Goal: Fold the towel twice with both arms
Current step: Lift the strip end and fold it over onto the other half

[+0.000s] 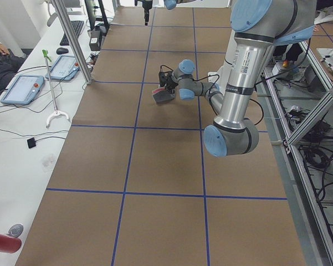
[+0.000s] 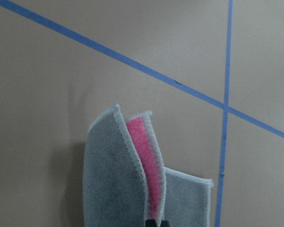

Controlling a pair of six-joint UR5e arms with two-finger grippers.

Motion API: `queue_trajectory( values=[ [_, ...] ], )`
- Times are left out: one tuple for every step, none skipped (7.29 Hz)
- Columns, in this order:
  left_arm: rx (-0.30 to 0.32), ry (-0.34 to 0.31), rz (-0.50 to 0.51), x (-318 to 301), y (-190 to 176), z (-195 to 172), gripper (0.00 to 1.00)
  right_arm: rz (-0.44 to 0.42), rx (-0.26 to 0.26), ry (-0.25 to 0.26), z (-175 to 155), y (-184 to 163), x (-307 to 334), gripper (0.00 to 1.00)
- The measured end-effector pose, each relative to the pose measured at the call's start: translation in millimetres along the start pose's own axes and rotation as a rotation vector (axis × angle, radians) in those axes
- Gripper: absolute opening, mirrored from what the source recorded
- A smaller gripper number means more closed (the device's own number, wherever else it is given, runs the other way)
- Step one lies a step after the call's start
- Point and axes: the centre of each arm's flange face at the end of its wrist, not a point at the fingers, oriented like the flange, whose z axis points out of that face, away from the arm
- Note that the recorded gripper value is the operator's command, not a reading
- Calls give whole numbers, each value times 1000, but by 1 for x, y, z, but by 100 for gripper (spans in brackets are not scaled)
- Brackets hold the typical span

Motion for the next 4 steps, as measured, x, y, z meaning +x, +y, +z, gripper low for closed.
queue_trajectory(
  values=[
    [-9, 2, 38, 21, 7, 3, 0, 1, 0, 0, 0, 0, 0, 100],
    [-17, 0, 68, 39, 14, 7, 0, 2, 0, 1, 0, 0, 1, 100],
    [-23, -10, 84, 55, 23, 11, 0, 3, 0, 1, 0, 0, 2, 100],
    [-25, -22, 94, 71, 31, 16, 0, 5, 0, 2, 0, 0, 2, 100]
  ],
)
